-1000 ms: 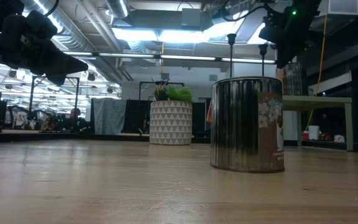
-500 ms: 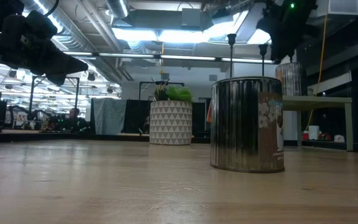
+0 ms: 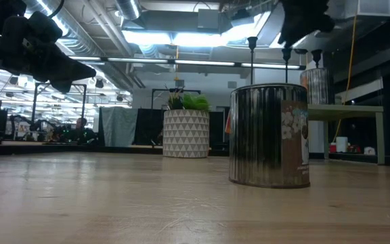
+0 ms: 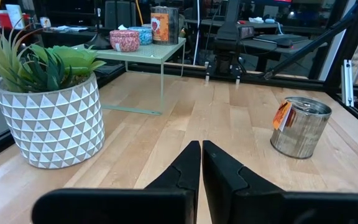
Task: Pick & Place candle stick holders
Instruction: Put the silver scented candle can and aligned with other silver scented candle can on the shelf
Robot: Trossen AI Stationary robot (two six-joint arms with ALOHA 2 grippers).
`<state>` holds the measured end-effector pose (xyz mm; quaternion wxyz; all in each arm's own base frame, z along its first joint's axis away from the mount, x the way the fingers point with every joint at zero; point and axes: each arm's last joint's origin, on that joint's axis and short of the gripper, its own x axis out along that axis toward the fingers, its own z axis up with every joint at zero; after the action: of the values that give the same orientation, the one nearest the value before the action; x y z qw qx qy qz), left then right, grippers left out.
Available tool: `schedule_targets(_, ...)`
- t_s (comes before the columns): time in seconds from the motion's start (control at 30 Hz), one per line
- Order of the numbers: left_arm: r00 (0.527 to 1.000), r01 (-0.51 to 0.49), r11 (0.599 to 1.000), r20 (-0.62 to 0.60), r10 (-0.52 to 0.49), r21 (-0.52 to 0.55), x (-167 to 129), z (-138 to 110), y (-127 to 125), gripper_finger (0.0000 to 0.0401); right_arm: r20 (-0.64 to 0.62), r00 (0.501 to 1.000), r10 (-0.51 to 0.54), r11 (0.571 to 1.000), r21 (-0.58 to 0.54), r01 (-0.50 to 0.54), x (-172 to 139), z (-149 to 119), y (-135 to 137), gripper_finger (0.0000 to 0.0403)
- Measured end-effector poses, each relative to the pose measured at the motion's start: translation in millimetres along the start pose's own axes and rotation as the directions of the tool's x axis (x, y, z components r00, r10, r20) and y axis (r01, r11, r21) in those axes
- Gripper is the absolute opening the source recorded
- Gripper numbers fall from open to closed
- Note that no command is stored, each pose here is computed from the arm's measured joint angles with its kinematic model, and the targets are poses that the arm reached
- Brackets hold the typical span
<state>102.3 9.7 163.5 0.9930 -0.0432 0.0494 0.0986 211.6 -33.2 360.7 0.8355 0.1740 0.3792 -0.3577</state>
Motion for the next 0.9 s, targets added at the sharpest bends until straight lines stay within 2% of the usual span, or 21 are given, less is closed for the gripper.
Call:
schedule_targets(0.13,1.0,0.0,1.0,0.0,0.0,0.0,0,0,0,0.0009,0.01,0.987,0.159,0.986,-0.05,-0.158,-2,-11,24,0.013)
schedule_targets(0.27,1.0,0.0,1.0,0.0,0.0,0.0,0,0,0,0.0009,0.018,0.962,0.274,0.955,-0.121,-0.27,-8,-27,48,0.013)
schedule_targets(0.57,1.0,0.0,1.0,0.0,0.0,0.0,0,0,0,0.0011,-0.055,0.903,0.426,0.856,-0.301,-0.421,-4,-82,104,0.013)
schedule_targets(0.67,1.0,0.0,1.0,0.0,0.0,0.0,0,0,0,0.0013,-0.058,0.881,0.47,0.795,-0.407,-0.451,3,-97,124,0.013)
schedule_targets(0.8,1.0,0.0,1.0,0.0,0.0,0.0,0,0,0,0.0011,-0.077,0.867,0.493,0.665,-0.608,-0.432,19,-116,154,0.0131)
schedule_targets(0.9,1.0,0.0,1.0,0.0,0.0,0.0,0,0,0,0.001,-0.095,0.867,0.489,0.577,-0.71,-0.404,33,-129,172,0.0131)
